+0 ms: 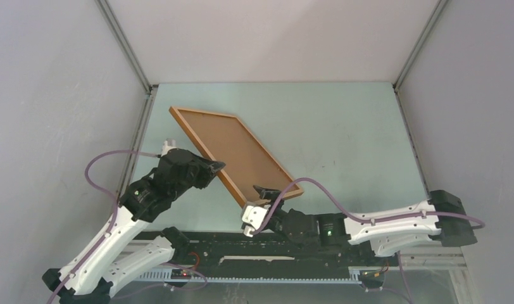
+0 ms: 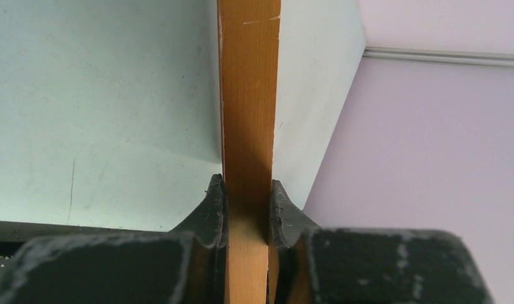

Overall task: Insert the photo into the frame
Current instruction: Turn over the photo frame at the center of the board.

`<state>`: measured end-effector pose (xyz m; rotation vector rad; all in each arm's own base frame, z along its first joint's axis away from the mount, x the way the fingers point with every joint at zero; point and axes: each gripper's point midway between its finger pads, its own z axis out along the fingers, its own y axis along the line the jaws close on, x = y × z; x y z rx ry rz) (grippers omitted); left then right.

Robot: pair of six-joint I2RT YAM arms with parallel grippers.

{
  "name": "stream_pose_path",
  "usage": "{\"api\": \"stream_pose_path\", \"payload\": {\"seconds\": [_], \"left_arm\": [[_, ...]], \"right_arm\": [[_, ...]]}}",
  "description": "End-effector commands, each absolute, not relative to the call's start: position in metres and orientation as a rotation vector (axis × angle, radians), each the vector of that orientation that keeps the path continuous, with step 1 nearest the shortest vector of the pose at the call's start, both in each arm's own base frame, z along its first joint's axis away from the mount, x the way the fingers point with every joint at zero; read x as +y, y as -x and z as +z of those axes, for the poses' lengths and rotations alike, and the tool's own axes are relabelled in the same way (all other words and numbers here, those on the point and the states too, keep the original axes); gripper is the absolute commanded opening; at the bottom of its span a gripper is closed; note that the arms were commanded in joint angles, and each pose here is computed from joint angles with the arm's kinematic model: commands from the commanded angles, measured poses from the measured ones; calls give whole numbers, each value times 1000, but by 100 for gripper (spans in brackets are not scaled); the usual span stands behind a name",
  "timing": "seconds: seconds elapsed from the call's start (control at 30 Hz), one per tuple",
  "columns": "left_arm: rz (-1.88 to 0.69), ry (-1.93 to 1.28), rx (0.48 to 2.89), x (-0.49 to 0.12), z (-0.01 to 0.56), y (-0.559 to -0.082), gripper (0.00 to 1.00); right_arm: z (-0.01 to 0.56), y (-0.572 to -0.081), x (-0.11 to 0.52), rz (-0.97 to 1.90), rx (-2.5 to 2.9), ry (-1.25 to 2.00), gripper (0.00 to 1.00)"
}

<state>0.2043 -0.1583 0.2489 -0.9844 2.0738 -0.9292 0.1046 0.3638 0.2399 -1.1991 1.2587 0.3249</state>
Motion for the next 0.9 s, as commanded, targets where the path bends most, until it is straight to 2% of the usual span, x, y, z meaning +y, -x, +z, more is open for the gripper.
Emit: {"api": "stream_pose_path", "payload": {"seconds": [0.0,0.23,0.27,0.33,0.4,0.43,0.47,0.57,0.6,0.63,0.67,0.87], "left_arm": [[-1233,1015,1740,-158,358,-215,0],[-1215,1065,1718,-150,362,-216,0],[-1213,1070,1714,-149,362,-216,0],[-1208,1074,1708,-148,362,-217,0],[-1205,1080,1697,-147,363,-218,1],[-1205,1081,1687,-146,364,-218,10],[-1206,1078,1677,-145,367,-219,24],[-1202,1049,1635,-139,379,-218,72],[-1183,1036,1619,-134,385,-217,87],[-1160,1020,1600,-127,392,-216,96],[-1137,1001,1580,-121,400,-214,99],[-997,882,1464,-81,440,-198,100]], "right_arm": [[262,-123,367,203,1190,1063,76],[263,-135,368,121,1150,1002,67],[265,-137,367,130,1154,988,61],[268,-143,364,162,1176,953,39],[268,-148,362,226,1205,942,24],[268,-150,360,255,1220,939,19],[267,-152,359,283,1232,943,13],[269,-160,351,348,1255,955,0],[272,-162,347,378,1261,949,0],[275,-166,342,412,1268,937,0],[278,-166,338,466,1272,941,0],[295,-182,297,970,1392,878,0]]}}
